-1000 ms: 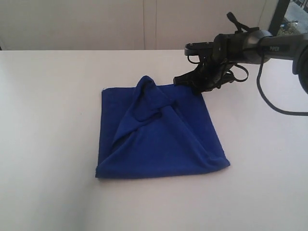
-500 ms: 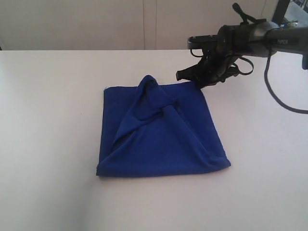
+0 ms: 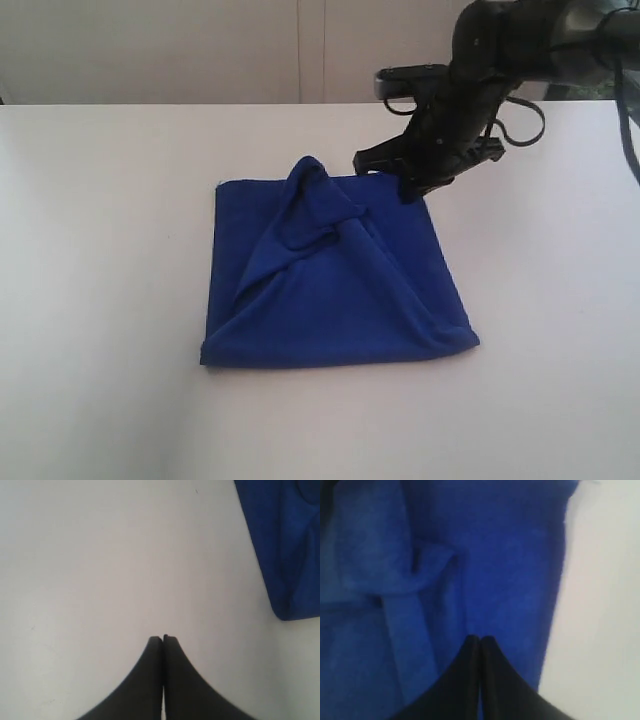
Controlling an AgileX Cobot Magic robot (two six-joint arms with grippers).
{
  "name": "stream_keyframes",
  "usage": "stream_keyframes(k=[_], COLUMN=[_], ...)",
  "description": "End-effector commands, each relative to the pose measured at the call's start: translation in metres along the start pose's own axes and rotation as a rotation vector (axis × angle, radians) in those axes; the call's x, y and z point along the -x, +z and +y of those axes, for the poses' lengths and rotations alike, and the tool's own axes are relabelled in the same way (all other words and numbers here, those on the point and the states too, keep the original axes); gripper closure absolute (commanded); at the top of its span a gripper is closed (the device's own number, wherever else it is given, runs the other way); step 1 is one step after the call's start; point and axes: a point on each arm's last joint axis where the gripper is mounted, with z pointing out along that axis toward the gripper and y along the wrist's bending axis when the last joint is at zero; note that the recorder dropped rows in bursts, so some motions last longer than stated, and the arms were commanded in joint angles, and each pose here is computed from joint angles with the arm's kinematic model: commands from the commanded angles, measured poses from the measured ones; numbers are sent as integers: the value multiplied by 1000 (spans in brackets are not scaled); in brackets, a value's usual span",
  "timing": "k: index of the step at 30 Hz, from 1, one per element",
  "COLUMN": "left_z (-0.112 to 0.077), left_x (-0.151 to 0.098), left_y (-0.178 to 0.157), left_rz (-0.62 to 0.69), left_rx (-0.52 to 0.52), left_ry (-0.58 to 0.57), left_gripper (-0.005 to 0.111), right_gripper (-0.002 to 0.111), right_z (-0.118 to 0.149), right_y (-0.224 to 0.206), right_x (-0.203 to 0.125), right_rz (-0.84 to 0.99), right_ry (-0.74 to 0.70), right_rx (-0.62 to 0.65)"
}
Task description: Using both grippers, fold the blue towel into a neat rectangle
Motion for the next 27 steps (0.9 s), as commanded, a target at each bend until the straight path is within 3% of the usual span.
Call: stream_keyframes(k=[1,5,16,27], left_z=[-3,-3,-3,-3], left_x=[-2,-2,-2,-2], left_y=[-1,-1,-1,-1], left_rz=[1,1,1,1], left_rx=[-14,-14,-14,-14], left_ry=[-3,-3,-3,-3], left_gripper=[107,107,107,107], right_gripper=[108,108,108,108], right_z=[25,51,151,188], right_y=[-6,0,5,17], right_x=[-13,-30,-82,-94], right_rz=[-3,49,184,127], right_ry=[-63,-86,-339,-374], right_rx=[25,80,222,280])
